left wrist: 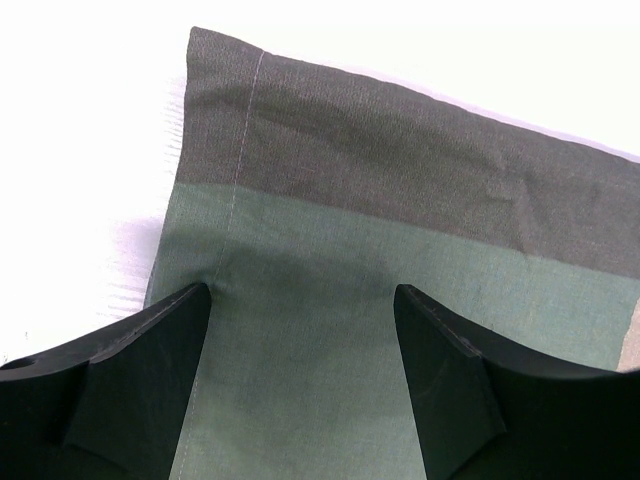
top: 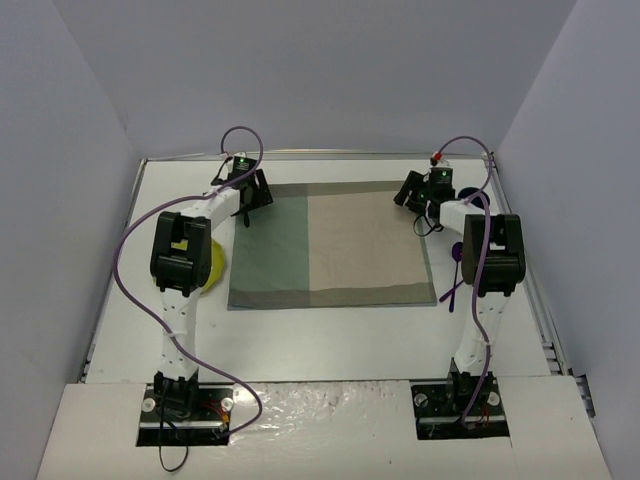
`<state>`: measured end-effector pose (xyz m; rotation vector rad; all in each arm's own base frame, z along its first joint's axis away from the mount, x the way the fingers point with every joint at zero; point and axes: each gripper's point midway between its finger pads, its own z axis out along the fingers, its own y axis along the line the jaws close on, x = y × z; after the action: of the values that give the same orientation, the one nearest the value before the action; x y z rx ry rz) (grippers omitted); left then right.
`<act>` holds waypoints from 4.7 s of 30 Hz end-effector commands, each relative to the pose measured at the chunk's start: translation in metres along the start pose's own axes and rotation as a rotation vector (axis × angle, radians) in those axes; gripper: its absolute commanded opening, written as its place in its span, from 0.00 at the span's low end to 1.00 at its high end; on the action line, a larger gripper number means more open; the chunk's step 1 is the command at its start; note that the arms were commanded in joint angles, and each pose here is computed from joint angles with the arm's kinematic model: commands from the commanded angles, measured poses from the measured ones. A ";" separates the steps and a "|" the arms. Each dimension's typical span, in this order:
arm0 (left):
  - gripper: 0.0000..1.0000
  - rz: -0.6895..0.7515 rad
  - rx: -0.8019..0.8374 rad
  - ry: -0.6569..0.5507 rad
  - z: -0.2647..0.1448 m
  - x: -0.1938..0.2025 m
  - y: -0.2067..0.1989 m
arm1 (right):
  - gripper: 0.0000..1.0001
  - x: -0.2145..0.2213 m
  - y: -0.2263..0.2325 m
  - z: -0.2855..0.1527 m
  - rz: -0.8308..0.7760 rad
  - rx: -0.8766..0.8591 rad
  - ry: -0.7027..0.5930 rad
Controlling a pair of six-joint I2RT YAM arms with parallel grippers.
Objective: Set the dinner table for one person
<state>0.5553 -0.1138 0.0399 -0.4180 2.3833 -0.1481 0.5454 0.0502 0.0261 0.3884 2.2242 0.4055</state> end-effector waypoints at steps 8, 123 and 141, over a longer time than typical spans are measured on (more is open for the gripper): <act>0.78 -0.009 -0.014 0.016 -0.004 -0.008 0.013 | 0.65 0.005 -0.012 -0.023 -0.020 0.073 0.049; 0.00 -0.572 -0.311 0.171 -0.153 0.111 0.280 | 1.00 0.040 0.191 -0.276 -0.265 -0.553 -0.226; 0.00 -0.661 -0.112 -0.156 -0.230 0.021 0.247 | 0.96 0.114 0.296 -0.237 -0.222 -0.688 0.057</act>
<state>0.3015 0.1073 0.0905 -1.2378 2.2300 -0.1477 0.3176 0.2850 0.1809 -0.2763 2.0847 0.9051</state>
